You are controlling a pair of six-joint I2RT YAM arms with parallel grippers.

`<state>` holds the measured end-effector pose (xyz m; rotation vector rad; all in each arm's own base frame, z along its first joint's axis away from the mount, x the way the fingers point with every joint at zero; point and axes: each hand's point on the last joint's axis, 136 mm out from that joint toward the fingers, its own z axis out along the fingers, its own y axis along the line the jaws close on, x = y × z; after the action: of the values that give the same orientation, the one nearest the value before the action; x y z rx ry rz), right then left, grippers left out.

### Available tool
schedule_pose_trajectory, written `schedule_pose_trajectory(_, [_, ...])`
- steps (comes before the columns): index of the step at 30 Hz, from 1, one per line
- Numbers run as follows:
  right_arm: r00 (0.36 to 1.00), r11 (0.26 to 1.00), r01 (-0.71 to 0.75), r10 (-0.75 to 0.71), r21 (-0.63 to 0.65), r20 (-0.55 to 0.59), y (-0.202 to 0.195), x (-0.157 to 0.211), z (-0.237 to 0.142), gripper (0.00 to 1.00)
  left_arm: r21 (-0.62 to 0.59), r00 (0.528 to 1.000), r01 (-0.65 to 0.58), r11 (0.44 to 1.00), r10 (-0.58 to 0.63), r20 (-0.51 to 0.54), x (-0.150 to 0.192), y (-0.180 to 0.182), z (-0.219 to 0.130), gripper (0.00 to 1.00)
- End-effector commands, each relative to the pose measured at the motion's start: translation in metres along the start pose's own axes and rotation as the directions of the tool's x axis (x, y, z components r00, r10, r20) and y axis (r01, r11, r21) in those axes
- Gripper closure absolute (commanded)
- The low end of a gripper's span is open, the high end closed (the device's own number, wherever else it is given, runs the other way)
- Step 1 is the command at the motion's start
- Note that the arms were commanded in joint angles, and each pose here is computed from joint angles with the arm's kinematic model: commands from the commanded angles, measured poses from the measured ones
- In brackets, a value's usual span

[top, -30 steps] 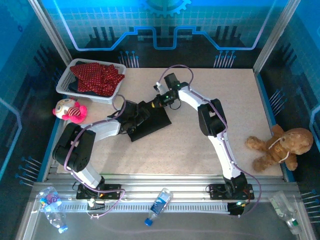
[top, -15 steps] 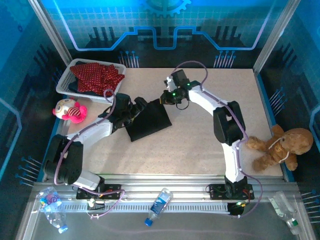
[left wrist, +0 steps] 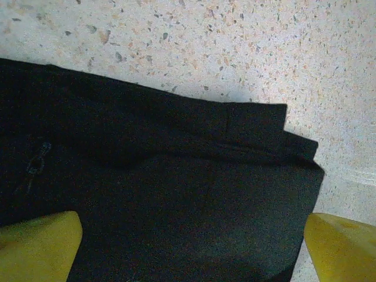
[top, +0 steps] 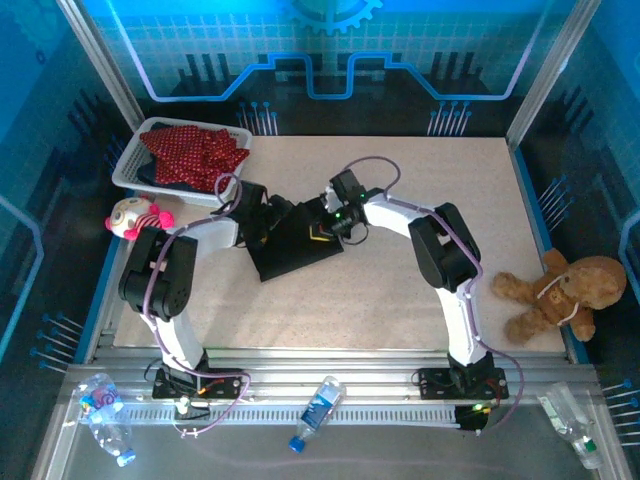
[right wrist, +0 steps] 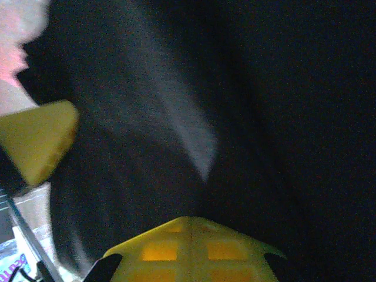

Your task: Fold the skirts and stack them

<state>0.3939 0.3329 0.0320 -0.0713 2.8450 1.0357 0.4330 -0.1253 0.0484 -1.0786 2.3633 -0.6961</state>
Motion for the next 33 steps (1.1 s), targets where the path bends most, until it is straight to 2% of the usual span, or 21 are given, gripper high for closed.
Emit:
schedule_pose_trajectory(1, [0.990, 0.987, -0.139, 0.137, 0.082, 0.020, -0.031, 0.015, 0.006, 0.95, -0.075, 0.998, -0.035, 0.997, 0.031, -0.052, 0.019, 0.022, 0.018, 0.01])
schedule_pose_trajectory(4, [0.973, 0.966, -0.221, 0.211, 0.130, 0.088, -0.056, 0.022, -0.006, 0.91, -0.056, 0.990, -0.109, 0.993, 0.103, -0.092, 0.039, 0.008, 0.029, 0.01])
schedule_pose_trajectory(6, [0.964, 0.960, -0.244, 0.224, 0.140, 0.145, -0.064, 0.020, -0.021, 0.85, -0.034, 0.982, -0.148, 0.988, 0.143, -0.124, 0.049, -0.008, 0.035, 0.01])
schedule_pose_trajectory(8, [0.966, 0.972, -0.205, 0.183, 0.110, 0.185, -0.056, 0.014, -0.039, 0.77, 0.003, 0.976, -0.175, 0.985, 0.173, -0.133, 0.049, -0.027, 0.032, 0.01])
schedule_pose_trajectory(10, [0.978, 0.989, -0.104, 0.083, 0.104, 0.189, -0.036, 0.007, -0.057, 0.65, 0.060, 0.968, -0.217, 0.974, 0.223, -0.112, 0.042, -0.051, 0.017, 0.01])
schedule_pose_trajectory(12, [0.983, 0.988, -0.002, -0.027, 0.157, 0.184, -0.021, 0.005, -0.069, 0.58, 0.098, 0.959, -0.262, 0.960, 0.270, -0.084, 0.033, -0.072, -0.006, 0.01])
schedule_pose_trajectory(15, [0.976, 0.955, 0.134, -0.173, 0.266, 0.129, -0.007, 0.004, -0.071, 0.30, 0.122, 0.954, -0.293, 0.948, 0.297, -0.022, 0.017, -0.090, -0.048, 0.01])
schedule_pose_trajectory(17, [0.974, 0.928, 0.172, -0.209, 0.332, 0.081, -0.002, 0.003, -0.067, 0.00, 0.077, 0.961, -0.276, 0.958, 0.274, 0.041, 0.001, -0.082, -0.074, 0.01])
schedule_pose_trajectory(21, [0.963, 0.872, 0.250, -0.271, 0.421, -0.009, 0.012, 0.007, -0.047, 0.00, -0.024, 0.969, -0.191, 0.981, 0.192, 0.158, -0.032, -0.041, -0.121, 0.01])
schedule_pose_trajectory(26, [0.950, 0.791, 0.309, -0.286, 0.528, -0.126, 0.011, 0.009, -0.025, 0.00, -0.120, 0.945, -0.094, 0.988, 0.126, 0.301, -0.062, 0.025, -0.171, 0.01])
schedule_pose_trajectory(30, [0.925, 0.710, 0.379, -0.316, 0.594, -0.212, 0.004, 0.011, -0.012, 0.00, -0.190, 0.920, -0.047, 0.981, 0.116, 0.375, -0.070, 0.068, -0.205, 0.01])
schedule_pose_trajectory(33, [0.904, 0.696, 0.427, -0.316, 0.578, -0.288, 0.000, 0.019, -0.001, 0.00, -0.203, 0.905, -0.032, 0.979, 0.114, 0.409, -0.068, 0.088, -0.224, 0.01])
